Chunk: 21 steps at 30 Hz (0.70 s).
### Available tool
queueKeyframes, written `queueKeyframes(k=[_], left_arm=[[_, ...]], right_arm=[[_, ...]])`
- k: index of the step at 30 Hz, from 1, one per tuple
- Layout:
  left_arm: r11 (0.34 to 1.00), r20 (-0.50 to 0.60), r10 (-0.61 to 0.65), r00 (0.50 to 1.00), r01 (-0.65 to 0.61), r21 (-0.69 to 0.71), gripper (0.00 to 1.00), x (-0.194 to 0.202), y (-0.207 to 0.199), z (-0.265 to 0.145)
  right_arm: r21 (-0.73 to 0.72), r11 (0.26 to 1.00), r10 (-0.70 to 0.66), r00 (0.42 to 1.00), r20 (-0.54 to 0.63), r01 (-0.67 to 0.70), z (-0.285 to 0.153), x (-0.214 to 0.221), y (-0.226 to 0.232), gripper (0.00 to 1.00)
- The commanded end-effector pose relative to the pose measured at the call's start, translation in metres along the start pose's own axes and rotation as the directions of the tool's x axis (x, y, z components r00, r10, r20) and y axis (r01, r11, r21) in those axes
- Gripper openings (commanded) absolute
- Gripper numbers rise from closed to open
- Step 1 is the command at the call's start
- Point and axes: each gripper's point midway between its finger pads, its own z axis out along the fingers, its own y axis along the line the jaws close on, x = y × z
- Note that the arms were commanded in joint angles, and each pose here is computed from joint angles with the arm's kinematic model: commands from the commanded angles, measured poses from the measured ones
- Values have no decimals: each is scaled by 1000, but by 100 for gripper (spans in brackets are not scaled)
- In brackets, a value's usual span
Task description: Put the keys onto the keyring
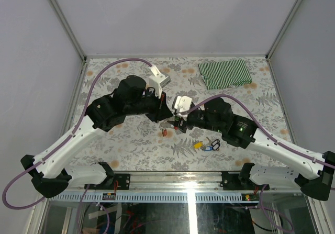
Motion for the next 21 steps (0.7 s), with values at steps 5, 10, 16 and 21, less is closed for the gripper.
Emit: queueKeyframes(k=[5, 10, 16, 21], left_arm=[[998, 97, 21, 995, -27, 63, 0, -29, -20, -12], [998, 103, 22, 994, -29, 63, 0, -31, -21, -15], [997, 115, 23, 993, -31, 69, 0, -33, -24, -18], [997, 106, 21, 994, -29, 74, 0, -31, -24, -17]], right_arm=[[27, 999, -25, 999, 36, 24, 4, -8, -6, 51], [22, 999, -24, 999, 30, 24, 5, -6, -5, 43], [25, 999, -21, 999, 26, 20, 4, -5, -5, 36], [19, 1000, -13, 999, 43, 12, 2, -11, -4, 20]])
